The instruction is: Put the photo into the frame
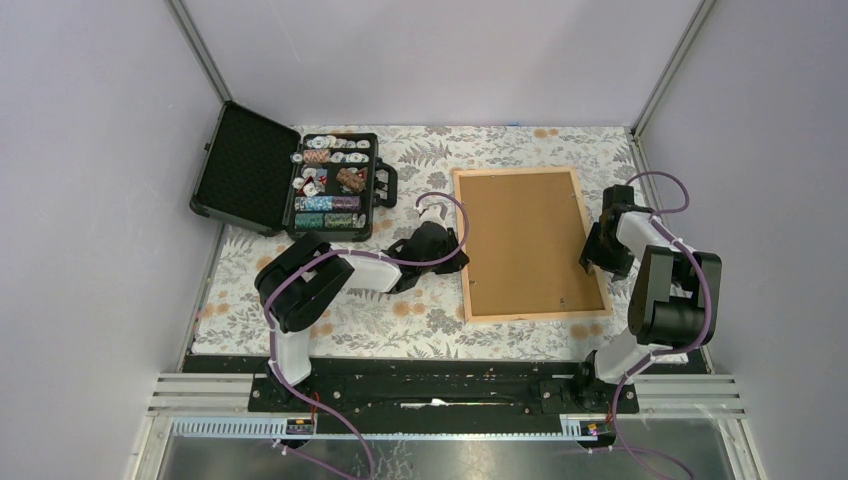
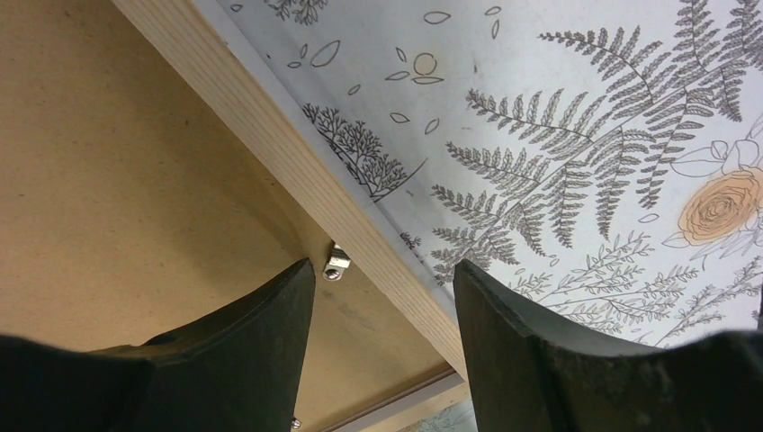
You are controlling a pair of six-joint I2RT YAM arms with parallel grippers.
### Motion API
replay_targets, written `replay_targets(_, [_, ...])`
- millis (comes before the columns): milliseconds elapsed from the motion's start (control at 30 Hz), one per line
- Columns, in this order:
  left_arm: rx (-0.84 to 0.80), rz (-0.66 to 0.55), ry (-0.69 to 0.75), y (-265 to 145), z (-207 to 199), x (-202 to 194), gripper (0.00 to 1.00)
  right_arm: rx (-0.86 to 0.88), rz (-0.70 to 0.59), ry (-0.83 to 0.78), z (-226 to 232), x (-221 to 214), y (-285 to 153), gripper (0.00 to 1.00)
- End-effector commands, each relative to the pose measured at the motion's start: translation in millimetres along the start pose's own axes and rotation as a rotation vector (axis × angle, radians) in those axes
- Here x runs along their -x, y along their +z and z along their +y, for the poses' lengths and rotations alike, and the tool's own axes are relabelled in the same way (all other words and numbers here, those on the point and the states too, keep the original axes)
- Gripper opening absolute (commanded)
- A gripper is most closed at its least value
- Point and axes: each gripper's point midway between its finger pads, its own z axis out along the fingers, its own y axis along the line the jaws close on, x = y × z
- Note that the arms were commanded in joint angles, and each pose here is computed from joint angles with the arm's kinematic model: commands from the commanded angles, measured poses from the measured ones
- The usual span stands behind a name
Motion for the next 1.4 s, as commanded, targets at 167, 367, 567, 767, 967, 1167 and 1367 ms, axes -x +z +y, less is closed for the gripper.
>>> replay_targets(167, [0.169,0.081,0.019,1.0,59.2,-28.5,0.0,0.038,-0.007,0.08,8.1,8.3,3.5,0.59])
replay_targets(367, [0.168,0.081,0.018,0.8,59.5,-28.5,0.0,0.058,0.009,0.131,4.0,-1.6,11.9,0.49])
replay_targets(567, [0.167,0.08,0.018,0.7,59.1,-28.2,0.0,0.07,0.012,0.151,1.0,-2.7,13.4,0.41])
replay_targets(767, [0.167,0.081,0.018,0.7,58.9,-28.4,0.0,0.096,0.009,0.152,5.2,1.2,11.4,0.44])
replay_targets(967, [0.167,0.081,0.02,0.8,59.0,-28.1,0.0,0.12,-0.011,0.153,7.8,5.0,5.2,0.39])
replay_targets(1167, [0.143,0.089,0.035,0.3,55.0,-28.9,0.0,0.15,-0.072,0.131,11.2,26.2,-6.6,0.53])
replay_targets(1367, [0.049,0.075,0.041,-9.1,40.8,-27.6,0.14,0.214,-0.163,0.109,25.8,65.8,-8.4,0.78])
